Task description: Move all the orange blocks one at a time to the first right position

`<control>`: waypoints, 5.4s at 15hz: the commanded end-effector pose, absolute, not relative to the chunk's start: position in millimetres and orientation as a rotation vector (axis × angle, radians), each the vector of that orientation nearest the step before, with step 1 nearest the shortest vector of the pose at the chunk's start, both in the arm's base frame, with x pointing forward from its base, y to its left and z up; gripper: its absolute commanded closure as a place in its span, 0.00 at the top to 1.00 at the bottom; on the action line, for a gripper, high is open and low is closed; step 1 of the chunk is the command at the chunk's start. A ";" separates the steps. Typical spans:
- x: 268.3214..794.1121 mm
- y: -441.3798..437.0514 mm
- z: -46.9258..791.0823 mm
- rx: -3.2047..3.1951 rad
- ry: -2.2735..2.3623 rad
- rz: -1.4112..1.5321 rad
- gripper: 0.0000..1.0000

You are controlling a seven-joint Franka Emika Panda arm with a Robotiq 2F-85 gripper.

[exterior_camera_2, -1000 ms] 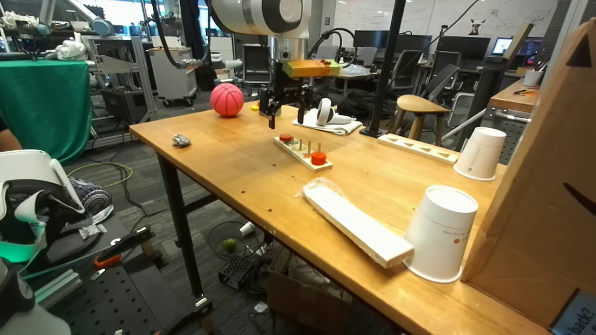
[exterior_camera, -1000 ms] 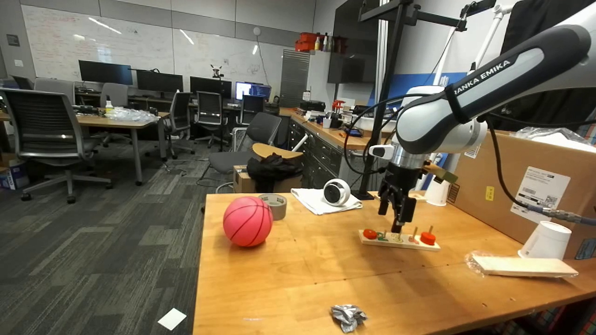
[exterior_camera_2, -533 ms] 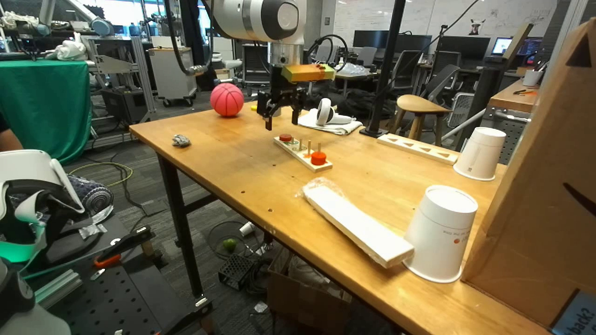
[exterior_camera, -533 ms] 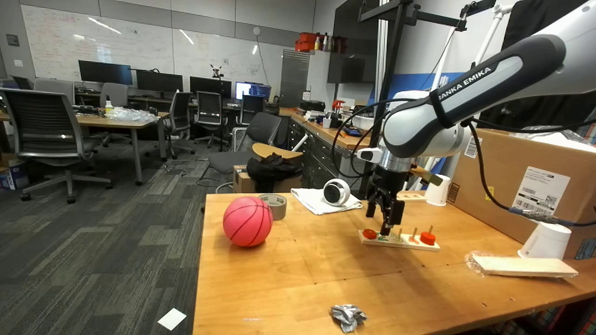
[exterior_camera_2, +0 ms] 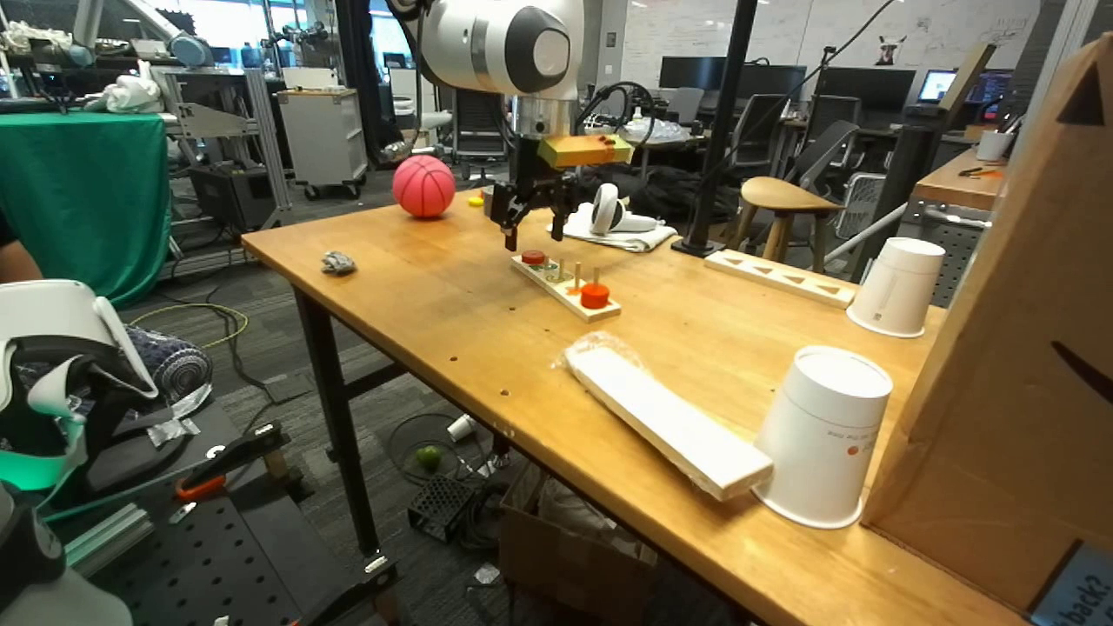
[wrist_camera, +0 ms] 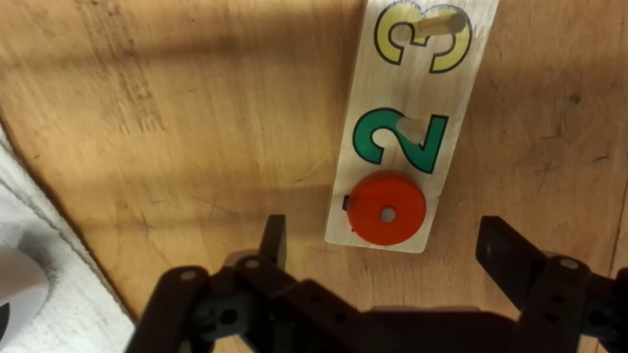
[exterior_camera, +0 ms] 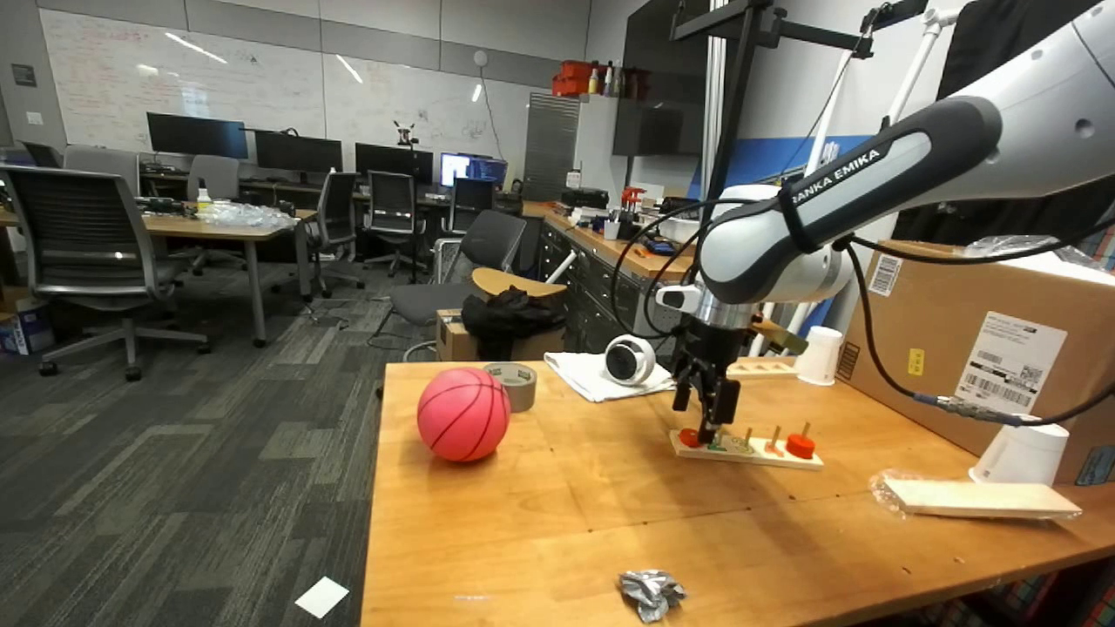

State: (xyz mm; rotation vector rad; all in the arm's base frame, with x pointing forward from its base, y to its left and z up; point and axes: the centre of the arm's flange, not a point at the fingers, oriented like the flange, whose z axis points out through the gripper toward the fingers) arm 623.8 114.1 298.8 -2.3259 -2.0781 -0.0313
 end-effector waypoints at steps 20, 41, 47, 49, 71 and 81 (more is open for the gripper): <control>637.7 107.5 311.1 -2.340 -2.073 -0.011 0.17; 578.7 -16.3 368.5 -2.762 -1.630 0.128 0.17; 567.8 -25.8 357.5 -2.764 -1.584 0.131 0.17; 570.9 -28.7 349.7 -2.745 -1.621 0.098 0.17; 579.5 -44.0 345.3 -2.732 -1.731 0.116 0.17; 577.7 -39.4 339.3 -2.708 -1.717 0.130 0.17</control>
